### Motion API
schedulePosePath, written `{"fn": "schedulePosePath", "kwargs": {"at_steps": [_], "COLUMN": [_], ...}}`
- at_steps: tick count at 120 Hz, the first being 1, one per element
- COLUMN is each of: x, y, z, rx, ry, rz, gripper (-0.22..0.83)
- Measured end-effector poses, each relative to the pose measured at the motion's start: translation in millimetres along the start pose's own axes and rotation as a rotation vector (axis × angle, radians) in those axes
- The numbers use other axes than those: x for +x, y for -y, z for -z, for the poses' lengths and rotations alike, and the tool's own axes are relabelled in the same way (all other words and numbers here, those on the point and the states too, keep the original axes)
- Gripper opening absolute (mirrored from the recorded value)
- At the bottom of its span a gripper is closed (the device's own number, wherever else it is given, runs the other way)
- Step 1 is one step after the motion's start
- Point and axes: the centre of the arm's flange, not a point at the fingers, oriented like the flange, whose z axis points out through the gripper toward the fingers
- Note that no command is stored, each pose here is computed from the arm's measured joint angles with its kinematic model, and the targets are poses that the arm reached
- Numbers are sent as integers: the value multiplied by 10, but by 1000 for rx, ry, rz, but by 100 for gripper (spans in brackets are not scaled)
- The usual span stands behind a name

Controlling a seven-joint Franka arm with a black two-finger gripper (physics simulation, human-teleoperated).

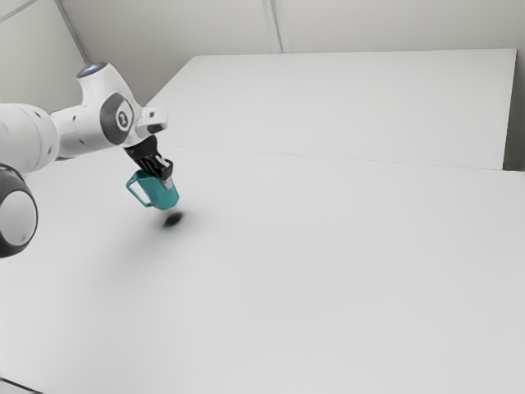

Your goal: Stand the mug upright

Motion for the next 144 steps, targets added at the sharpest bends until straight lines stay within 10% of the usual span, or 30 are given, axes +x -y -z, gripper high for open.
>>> {"fn": "schedulePosePath", "kwargs": {"at_steps": [116,144], "x": [69,65], "y": [-144,-131], "z": [-497,-538], "rx": [132,128], "ry": [-40,-42], "rz": [245,272], "gripper": [-17,14]}}
